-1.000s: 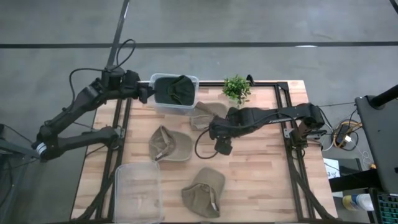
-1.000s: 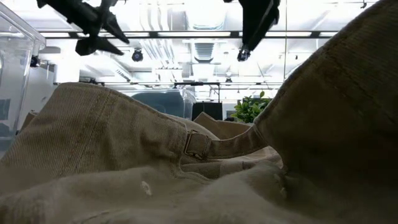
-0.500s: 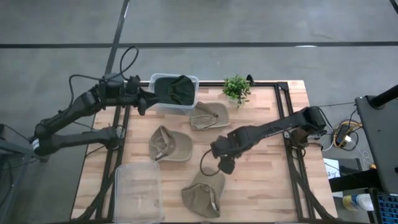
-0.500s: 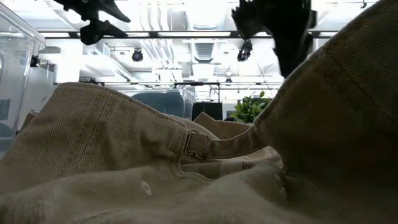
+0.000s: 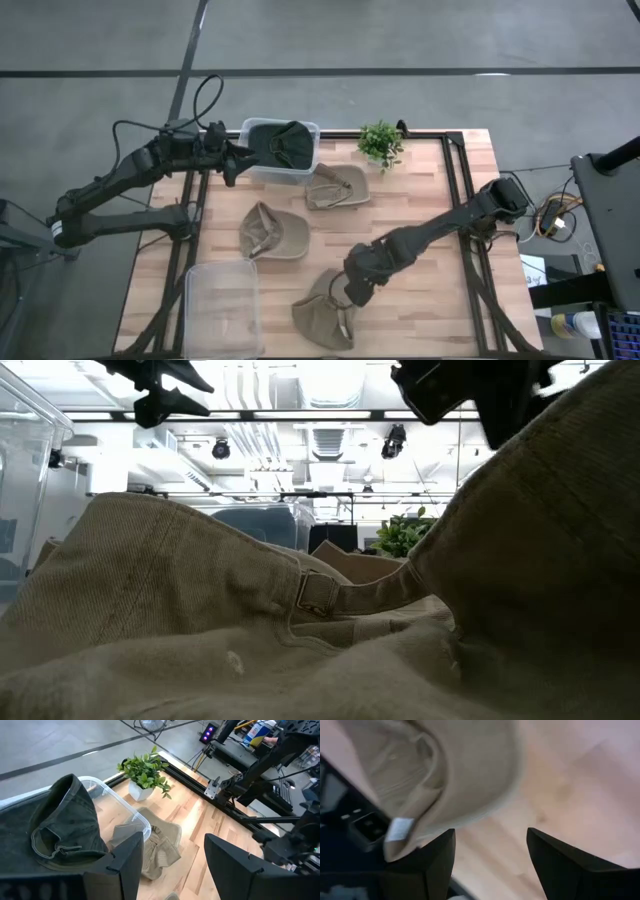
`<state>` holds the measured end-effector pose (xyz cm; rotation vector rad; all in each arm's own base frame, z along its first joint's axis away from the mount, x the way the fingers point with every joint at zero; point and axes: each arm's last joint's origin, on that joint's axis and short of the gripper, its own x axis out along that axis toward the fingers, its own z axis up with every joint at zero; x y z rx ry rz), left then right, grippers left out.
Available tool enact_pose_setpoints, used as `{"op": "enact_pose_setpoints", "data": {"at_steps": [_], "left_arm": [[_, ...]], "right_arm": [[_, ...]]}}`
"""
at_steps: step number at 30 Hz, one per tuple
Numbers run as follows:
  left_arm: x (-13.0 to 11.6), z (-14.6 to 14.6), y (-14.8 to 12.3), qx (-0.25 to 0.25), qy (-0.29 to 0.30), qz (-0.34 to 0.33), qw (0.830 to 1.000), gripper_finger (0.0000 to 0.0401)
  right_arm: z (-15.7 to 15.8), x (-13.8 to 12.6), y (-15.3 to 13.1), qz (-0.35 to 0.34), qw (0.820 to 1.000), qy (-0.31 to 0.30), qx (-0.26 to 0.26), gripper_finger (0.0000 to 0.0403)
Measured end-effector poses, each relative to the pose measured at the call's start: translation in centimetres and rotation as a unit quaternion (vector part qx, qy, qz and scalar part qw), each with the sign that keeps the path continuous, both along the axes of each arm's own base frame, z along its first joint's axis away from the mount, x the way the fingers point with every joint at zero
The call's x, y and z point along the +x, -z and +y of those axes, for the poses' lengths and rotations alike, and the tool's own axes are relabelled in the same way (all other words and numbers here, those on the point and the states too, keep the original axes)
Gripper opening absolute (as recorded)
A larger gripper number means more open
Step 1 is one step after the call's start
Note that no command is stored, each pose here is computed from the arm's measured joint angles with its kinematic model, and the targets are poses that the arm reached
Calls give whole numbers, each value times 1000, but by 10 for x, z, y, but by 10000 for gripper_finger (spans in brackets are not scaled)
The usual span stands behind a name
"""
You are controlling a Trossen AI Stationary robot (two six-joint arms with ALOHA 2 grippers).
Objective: Pick & Place hat
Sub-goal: Put the bottom brown cap in the bottom transparent bin
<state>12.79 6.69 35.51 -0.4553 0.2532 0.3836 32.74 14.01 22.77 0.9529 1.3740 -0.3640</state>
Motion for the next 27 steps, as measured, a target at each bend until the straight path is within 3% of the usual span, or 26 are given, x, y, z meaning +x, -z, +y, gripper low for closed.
{"op": "enact_pose_setpoints", "data": {"at_steps": [7,20,27], "left_arm": [[0,0,0,16,6,4,1000,202],[3,1,-3,33,10,-6,999,202],[5,3,-2,32,10,-3,999,202]], "right_arm": [[18,-4,15,-16,998,48,36,237],[15,-11,54,-34,993,95,61,237],[13,-9,66,-95,988,105,65,218]]}}
